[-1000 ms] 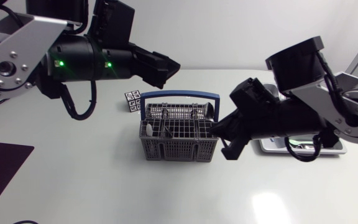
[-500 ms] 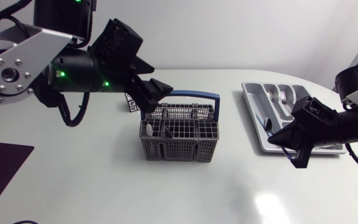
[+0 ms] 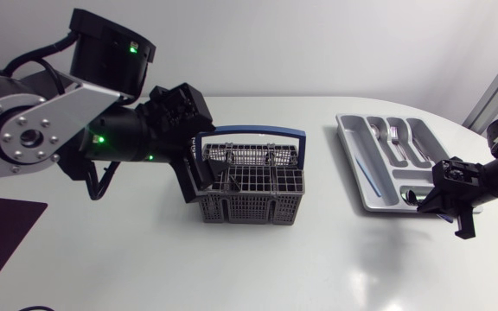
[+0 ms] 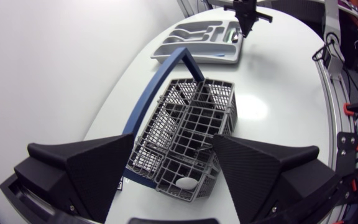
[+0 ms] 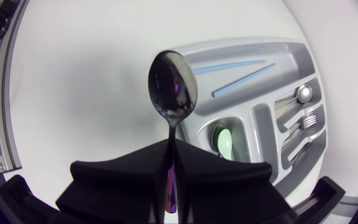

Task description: Transfer all utensils from the basket to the drawer tray.

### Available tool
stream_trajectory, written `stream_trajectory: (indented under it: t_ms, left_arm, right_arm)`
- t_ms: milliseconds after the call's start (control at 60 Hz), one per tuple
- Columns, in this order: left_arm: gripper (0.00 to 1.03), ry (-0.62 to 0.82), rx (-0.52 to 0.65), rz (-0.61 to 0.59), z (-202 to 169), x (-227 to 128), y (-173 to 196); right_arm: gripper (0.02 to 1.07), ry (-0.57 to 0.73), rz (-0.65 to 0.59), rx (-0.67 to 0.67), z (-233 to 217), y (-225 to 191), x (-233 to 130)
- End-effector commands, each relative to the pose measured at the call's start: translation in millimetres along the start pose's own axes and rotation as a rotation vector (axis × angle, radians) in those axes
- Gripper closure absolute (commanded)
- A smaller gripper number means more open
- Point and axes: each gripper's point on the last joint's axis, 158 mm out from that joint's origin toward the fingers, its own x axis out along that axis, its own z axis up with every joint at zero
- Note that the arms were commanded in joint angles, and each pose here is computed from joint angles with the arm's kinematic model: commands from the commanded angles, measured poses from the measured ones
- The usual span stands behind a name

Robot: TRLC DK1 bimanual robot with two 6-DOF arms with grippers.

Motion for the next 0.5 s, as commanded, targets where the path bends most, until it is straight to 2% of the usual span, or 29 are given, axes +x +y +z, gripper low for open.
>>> stream_trajectory:
  t_ms: [0, 200, 483]
  left_arm:
    - [0.15, 0.023, 0.095, -0.024, -10, -1, -15]
    - [0.15, 0.051, 0.221, -0.065, -23, -1, -32]
    - [0.15, 0.072, 0.308, -0.075, -33, 2, -38]
  right_arm:
    - [1.01, 0.040, 0.018, -0.086, -14, -8, 10]
    - [1.01, 0.153, -0.074, -0.169, -38, -41, 22]
    - [1.01, 0.260, -0.123, -0.216, -56, -68, 33]
